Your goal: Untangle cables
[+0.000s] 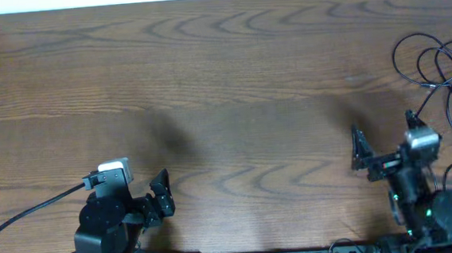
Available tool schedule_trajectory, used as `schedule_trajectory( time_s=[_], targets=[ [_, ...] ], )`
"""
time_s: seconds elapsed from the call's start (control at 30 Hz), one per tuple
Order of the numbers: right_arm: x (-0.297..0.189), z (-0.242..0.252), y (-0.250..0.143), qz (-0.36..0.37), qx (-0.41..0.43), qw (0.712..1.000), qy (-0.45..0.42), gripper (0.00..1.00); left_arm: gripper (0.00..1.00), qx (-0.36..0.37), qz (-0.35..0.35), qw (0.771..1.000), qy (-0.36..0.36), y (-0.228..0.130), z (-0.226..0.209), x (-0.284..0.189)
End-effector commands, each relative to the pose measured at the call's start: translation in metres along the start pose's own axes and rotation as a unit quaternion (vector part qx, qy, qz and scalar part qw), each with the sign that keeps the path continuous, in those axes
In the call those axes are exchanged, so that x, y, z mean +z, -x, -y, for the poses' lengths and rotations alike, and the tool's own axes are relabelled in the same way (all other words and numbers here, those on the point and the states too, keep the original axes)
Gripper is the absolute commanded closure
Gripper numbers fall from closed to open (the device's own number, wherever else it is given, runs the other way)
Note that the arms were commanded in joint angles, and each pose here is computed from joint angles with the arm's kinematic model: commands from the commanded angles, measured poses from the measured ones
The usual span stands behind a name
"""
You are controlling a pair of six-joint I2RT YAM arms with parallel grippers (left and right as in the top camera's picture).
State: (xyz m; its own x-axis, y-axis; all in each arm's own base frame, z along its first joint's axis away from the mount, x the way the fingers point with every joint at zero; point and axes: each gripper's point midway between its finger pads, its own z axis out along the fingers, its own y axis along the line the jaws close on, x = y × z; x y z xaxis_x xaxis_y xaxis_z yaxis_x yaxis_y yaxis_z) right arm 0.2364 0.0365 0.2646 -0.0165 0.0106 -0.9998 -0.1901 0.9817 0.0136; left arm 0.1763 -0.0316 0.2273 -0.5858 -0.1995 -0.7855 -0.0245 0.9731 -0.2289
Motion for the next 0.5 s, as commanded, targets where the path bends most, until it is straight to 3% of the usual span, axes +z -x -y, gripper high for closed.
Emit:
schedule_trajectory(
  time_s=[0.0, 0.27, 0.47],
  targets=[
    [-0.002, -0.008, -0.008, 0.05, -0.007, 0.999, 0.018, 0.01, 0.07, 0.002, 0.0, 1.0, 0.006, 0.0, -0.002, 0.001],
    [0.0, -0.006, -0.024, 0.104, -0.013, 0.994, 0.014, 0.01, 0.07, 0.002, 0.0, 1.0, 0.006, 0.0, -0.002, 0.001],
    [0.007, 0.001, -0.069, 0.049, -0.012, 0.999, -0.005, 0.01, 0.07, 0.002, 0.0, 1.0, 0.006, 0.0, -0.002, 0.001]
  ],
)
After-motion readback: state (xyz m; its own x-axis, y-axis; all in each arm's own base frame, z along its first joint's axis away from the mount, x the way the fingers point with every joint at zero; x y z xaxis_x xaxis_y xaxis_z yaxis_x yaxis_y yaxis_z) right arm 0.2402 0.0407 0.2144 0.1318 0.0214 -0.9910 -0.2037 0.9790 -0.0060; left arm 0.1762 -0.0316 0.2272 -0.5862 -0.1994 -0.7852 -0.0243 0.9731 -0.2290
